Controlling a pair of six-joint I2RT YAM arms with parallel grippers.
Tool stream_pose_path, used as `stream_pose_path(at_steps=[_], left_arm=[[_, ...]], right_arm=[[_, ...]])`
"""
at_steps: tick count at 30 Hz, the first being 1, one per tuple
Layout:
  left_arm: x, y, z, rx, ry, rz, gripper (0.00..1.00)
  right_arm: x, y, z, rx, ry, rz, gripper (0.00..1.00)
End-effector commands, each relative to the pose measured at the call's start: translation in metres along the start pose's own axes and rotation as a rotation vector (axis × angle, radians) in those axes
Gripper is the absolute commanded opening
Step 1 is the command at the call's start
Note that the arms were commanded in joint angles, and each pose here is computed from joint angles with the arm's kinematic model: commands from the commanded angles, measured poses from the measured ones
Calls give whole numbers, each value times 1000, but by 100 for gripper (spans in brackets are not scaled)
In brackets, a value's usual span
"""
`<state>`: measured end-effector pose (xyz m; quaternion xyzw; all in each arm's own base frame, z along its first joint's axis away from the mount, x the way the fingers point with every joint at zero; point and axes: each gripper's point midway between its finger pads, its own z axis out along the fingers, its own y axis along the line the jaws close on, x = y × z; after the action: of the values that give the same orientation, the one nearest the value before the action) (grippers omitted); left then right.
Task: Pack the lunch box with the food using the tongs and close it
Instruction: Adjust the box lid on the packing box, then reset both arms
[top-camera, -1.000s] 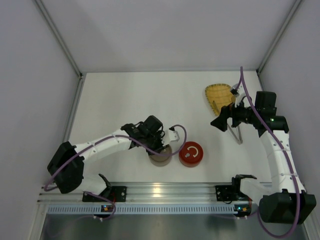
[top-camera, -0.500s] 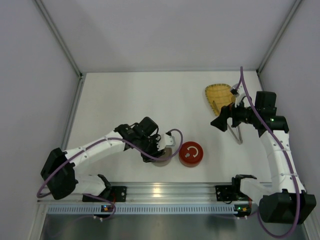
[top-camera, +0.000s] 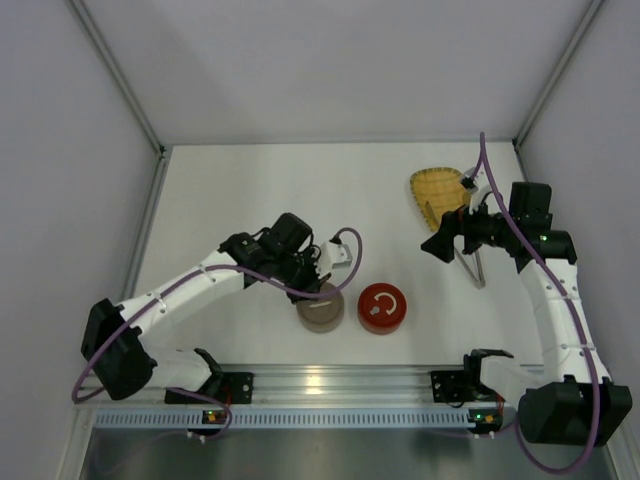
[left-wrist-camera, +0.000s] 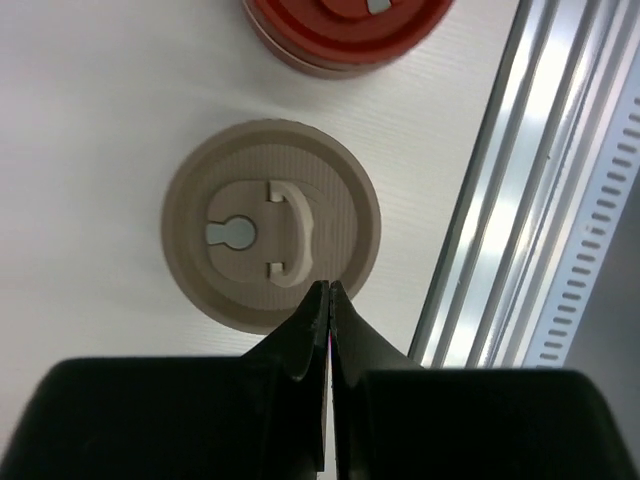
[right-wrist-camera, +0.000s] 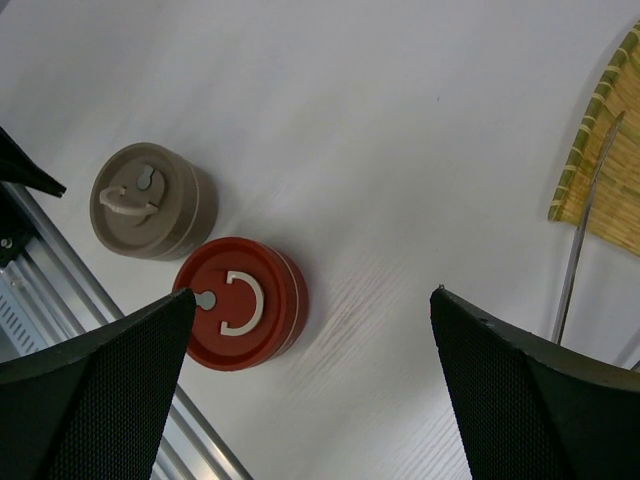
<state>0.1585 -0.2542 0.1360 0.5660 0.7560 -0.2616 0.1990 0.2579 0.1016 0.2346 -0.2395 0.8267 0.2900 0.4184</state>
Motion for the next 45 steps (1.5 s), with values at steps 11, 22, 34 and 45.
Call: stream_pose_path(at_steps=[11, 22, 34, 45], left_arm=[[-1, 39, 10, -169, 57, -27, 11], [17, 14, 37, -78, 130, 1, 19], [21, 13, 51, -55, 157, 2, 38], [-39, 40, -63, -11, -210, -239, 98]], right_arm=[[-3, -2, -1, 5, -20, -26, 99], [-2, -4, 1, 4, -16, -22, 99], [1, -4, 0, 4, -6, -26, 99], [4, -5, -8, 47, 17, -56, 99]])
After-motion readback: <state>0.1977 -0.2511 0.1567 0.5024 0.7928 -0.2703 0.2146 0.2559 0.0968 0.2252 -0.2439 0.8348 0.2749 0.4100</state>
